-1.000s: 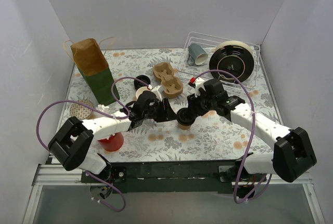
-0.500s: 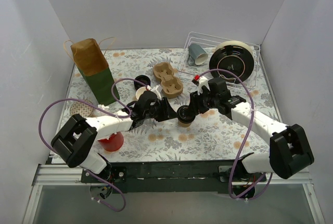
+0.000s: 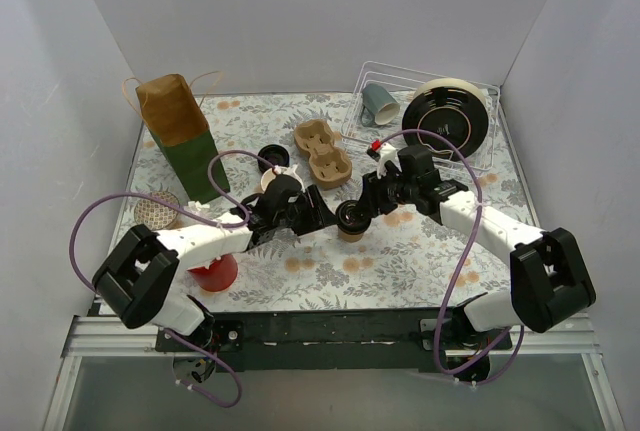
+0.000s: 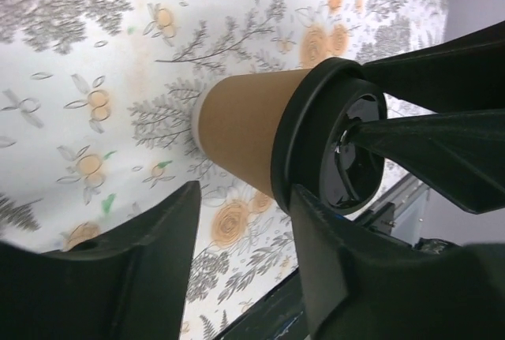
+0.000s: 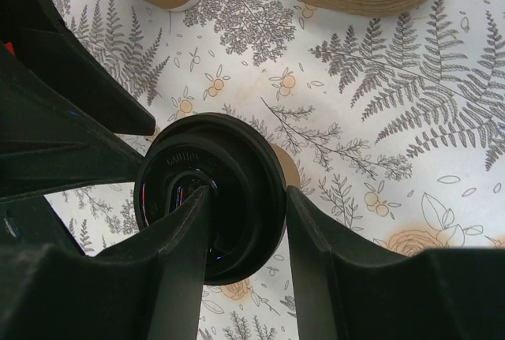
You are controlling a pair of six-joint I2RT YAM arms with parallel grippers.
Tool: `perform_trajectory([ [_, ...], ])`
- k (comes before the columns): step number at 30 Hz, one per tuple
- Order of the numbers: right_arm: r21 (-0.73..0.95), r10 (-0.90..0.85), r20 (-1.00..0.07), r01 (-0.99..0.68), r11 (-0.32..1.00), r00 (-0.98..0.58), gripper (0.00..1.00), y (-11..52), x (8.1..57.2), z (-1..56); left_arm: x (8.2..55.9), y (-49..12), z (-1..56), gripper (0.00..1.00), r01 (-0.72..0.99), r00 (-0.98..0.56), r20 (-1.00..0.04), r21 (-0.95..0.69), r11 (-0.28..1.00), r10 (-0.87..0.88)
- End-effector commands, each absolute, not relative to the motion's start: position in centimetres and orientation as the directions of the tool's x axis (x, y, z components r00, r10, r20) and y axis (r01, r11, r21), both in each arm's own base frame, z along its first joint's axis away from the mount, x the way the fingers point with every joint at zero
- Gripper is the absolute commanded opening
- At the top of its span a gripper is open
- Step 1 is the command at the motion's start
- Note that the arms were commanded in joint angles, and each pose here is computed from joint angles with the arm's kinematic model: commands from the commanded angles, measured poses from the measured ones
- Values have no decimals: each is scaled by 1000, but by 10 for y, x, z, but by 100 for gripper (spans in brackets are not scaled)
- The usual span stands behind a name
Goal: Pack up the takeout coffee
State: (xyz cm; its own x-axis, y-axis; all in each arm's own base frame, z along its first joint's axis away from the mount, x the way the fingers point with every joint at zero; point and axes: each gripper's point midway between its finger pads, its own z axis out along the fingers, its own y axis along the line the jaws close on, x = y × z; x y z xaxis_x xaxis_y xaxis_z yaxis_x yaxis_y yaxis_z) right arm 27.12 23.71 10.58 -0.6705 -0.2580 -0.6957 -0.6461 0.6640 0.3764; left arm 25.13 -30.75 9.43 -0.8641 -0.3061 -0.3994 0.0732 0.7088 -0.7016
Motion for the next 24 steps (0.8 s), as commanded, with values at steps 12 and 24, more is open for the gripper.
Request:
perform_trajectory([
  [12,216,-513,-537,-696,684,-670,47,195,248,71,273,-280,141,55,133,-830,-497,-616,776,-252],
  [24,258,-566,-564,-780,571,-601,45,213,240,72,255,-314,138,53,324,-863,-495,-693,644,-98],
])
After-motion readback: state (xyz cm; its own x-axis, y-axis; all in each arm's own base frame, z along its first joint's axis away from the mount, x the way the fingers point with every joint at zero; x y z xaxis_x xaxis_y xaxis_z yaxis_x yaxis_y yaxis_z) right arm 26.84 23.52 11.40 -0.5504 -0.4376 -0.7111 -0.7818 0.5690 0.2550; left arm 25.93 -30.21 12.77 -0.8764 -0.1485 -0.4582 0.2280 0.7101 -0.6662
